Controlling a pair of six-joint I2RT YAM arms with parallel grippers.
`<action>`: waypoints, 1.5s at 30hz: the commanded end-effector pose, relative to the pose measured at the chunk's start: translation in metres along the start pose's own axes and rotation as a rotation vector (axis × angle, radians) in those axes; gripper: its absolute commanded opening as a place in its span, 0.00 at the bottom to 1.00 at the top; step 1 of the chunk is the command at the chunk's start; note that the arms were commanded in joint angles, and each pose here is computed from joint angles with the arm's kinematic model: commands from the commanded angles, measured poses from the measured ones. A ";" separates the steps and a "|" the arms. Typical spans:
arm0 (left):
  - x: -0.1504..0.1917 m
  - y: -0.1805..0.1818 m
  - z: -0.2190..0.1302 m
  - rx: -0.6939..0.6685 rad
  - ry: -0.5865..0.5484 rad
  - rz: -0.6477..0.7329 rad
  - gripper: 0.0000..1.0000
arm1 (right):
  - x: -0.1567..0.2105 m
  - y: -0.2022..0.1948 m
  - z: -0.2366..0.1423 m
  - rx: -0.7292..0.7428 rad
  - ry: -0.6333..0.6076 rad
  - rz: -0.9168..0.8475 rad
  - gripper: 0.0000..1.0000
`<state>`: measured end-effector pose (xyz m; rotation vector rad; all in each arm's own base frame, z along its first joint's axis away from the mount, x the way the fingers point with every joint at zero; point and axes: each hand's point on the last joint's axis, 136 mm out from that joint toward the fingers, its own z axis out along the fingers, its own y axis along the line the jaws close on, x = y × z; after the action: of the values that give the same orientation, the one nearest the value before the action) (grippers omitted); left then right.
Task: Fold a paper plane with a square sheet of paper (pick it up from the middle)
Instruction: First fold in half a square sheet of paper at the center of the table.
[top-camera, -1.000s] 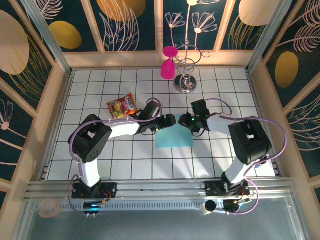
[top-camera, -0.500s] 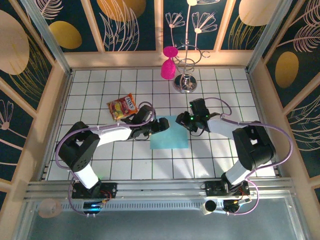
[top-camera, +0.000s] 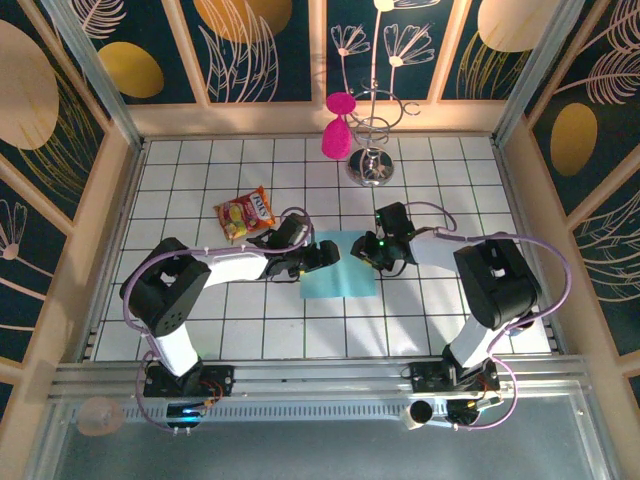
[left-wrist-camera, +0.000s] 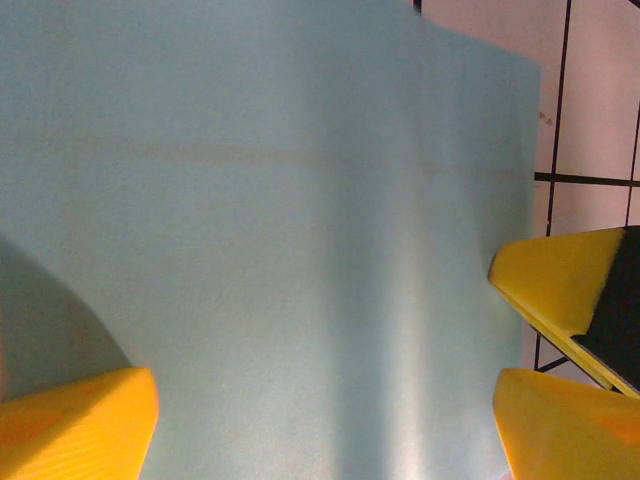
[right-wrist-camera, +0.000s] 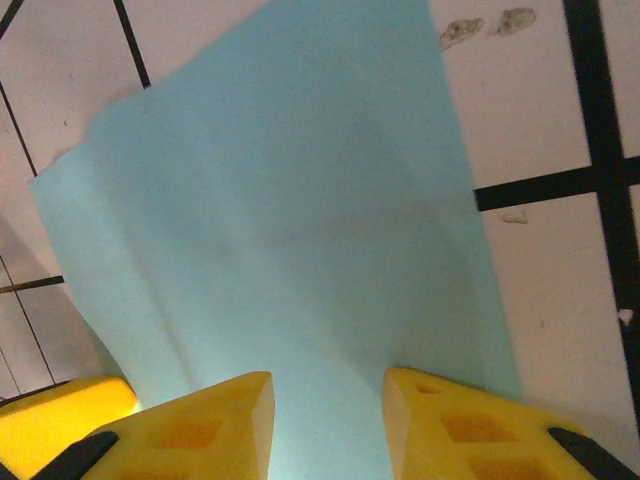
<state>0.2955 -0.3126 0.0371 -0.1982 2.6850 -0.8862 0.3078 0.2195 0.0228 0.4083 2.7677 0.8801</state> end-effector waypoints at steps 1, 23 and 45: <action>0.000 0.003 0.003 -0.013 0.004 -0.022 0.88 | 0.018 -0.013 0.012 0.007 0.067 0.023 0.34; -0.008 0.011 -0.006 -0.066 -0.049 -0.010 0.88 | 0.029 0.035 0.028 -0.190 0.136 0.036 0.27; -0.019 -0.002 -0.015 -0.035 -0.071 0.074 0.38 | -0.011 0.053 -0.032 -0.371 -0.052 0.008 0.30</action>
<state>0.3013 -0.2994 0.0348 -0.1966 2.6701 -0.7737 0.3070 0.2506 0.0492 0.4310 2.6107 1.3021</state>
